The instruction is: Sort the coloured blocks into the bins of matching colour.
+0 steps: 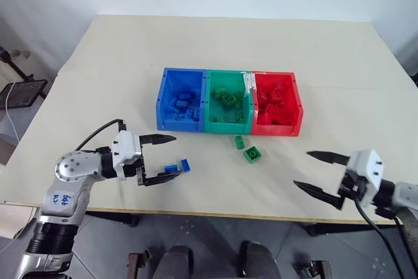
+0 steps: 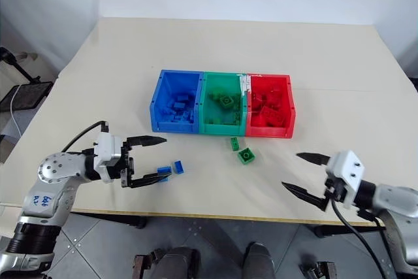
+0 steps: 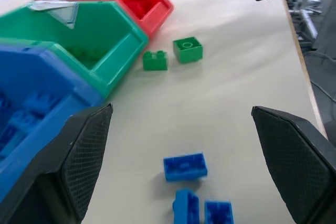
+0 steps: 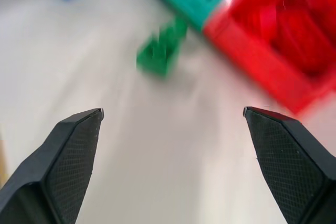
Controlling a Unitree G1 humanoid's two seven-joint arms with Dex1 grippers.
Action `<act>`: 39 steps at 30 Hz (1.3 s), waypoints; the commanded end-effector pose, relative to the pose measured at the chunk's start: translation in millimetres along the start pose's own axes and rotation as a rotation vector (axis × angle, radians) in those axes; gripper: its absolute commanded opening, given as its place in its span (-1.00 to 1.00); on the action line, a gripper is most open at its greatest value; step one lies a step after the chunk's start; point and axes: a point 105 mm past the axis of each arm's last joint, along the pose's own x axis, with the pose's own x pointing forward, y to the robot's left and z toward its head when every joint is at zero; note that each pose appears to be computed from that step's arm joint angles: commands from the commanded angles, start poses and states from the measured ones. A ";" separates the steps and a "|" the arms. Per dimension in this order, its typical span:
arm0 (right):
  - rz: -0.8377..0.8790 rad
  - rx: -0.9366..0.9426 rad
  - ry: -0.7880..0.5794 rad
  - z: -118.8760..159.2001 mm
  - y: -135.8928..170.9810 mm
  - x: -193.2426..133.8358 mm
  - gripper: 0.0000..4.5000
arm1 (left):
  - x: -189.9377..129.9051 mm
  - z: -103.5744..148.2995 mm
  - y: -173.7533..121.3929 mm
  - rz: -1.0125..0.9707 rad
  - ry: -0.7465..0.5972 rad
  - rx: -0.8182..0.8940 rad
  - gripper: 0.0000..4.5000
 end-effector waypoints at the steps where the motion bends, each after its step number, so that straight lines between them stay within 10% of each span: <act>1: 0.004 -0.034 -0.034 13.1 1.5 6.5 0.98 | -0.5 4.2 1.2 -0.015 0.004 0.050 1.00; 18: -0.058 0.160 0.024 18.2 19.3 124.1 0.98 | -18.1 8.8 -2.8 0.043 0.025 0.094 1.00; 28: -0.069 0.215 0.009 26.4 24.9 141.7 -0.31 | -16.9 8.1 -8.3 0.050 0.028 0.075 1.00; 39: 0.042 0.135 -0.264 108.2 10.7 135.6 -0.34 | -31.2 14.9 4.6 0.255 -0.042 0.008 1.00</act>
